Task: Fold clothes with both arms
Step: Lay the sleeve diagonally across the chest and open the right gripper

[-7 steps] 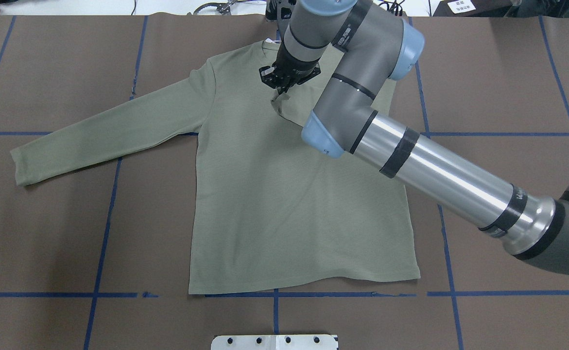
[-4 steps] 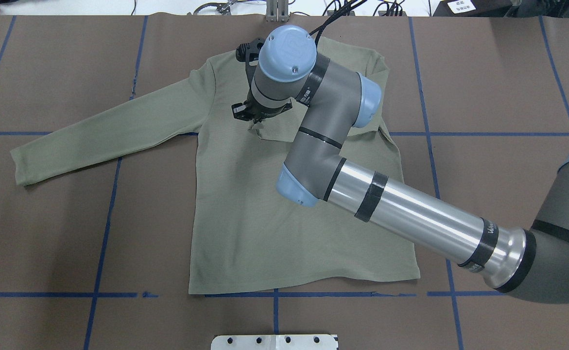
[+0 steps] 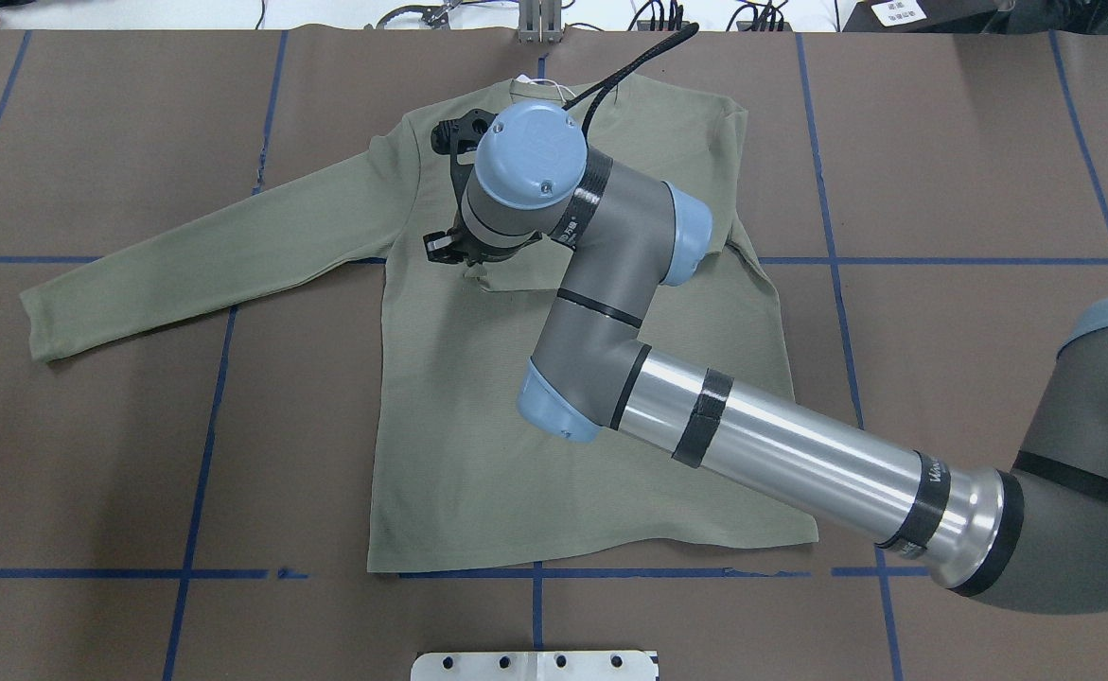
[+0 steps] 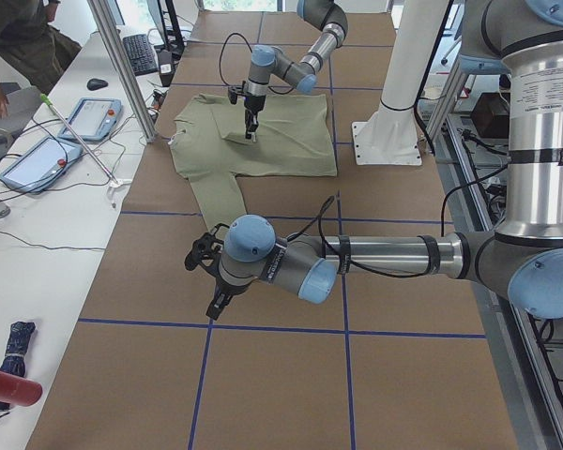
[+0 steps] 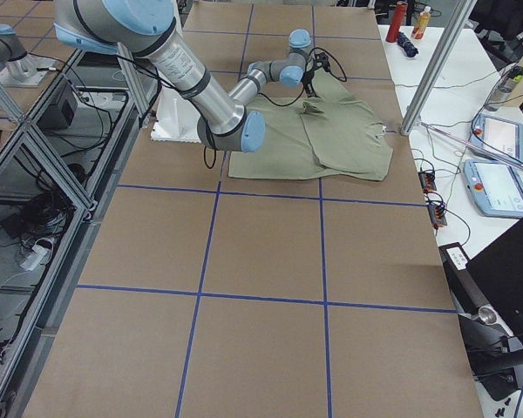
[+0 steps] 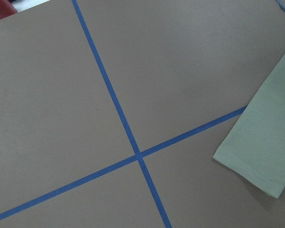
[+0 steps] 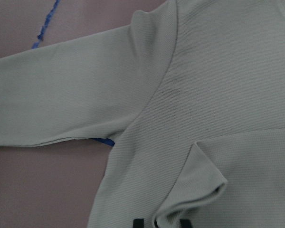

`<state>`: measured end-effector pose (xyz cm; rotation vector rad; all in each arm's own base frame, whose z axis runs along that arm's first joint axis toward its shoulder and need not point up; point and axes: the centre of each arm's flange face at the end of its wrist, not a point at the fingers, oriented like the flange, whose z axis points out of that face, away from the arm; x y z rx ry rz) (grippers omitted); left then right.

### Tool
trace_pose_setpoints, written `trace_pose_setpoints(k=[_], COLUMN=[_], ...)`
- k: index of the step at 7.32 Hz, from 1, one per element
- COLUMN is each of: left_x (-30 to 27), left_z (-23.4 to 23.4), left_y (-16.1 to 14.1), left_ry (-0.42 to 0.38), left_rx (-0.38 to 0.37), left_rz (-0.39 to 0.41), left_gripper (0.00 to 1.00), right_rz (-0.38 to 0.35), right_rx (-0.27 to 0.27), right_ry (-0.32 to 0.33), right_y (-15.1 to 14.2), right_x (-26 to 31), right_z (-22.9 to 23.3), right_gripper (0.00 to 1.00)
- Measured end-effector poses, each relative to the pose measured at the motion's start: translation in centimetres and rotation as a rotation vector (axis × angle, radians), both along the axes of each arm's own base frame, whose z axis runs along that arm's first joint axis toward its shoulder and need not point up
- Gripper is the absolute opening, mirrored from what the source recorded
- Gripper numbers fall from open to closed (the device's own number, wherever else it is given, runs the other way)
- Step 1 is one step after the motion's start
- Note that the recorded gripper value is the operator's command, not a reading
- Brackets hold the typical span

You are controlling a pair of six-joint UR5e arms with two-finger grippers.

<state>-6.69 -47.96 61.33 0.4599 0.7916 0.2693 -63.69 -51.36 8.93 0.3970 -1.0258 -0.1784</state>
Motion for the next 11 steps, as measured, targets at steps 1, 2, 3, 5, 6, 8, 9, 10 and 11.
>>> trace_pose_setpoints(k=[1, 2, 3, 5, 6, 8, 9, 10, 11], left_x=[0.0, 0.0, 0.0, 0.1, 0.4, 2.5, 4.3, 6.3, 8.5], left_z=[0.0, 0.1, 0.1, -0.5, -1.1, -2.1, -2.5, -2.6, -2.7], left_y=[0.0, 0.0, 0.0, -0.6, -0.9, -1.7, -1.9, -1.7, -1.4], left_ry=[0.000, 0.001, 0.002, 0.019, 0.033, 0.041, 0.051, 0.067, 0.084], left_rx=[-0.001, -0.002, -0.007, -0.032, -0.042, -0.065, -0.079, -0.099, -0.135], left_rz=[0.000, 0.000, -0.003, -0.043, -0.073, -0.142, -0.185, -0.228, -0.264], left_gripper=[1.00, 1.00, 1.00, 1.00, 1.00, 1.00, 1.00, 1.00, 1.00], right_rz=[-0.006, 0.001, 0.014, 0.043, 0.063, 0.094, 0.101, 0.100, 0.086], right_rx=[0.013, 0.015, 0.000, -0.044, -0.073, -0.133, -0.179, -0.223, -0.248], right_ry=[-0.015, -0.019, -0.019, -0.008, 0.011, 0.054, 0.090, 0.117, 0.135], right_y=[0.9, 1.4, 1.5, 0.7, -0.5, -3.8, -5.3, -6.4, -7.1], right_x=[-0.8, -1.4, -1.6, -1.1, -0.1, 3.1, 5.9, 9.4, 13.5], right_z=[-1.6, -2.1, -2.0, -1.8, -1.4, -0.1, 0.7, 2.0, 4.3], right_gripper=[1.00, 1.00, 1.00, 1.00, 1.00, 1.00, 1.00, 1.00, 1.00])
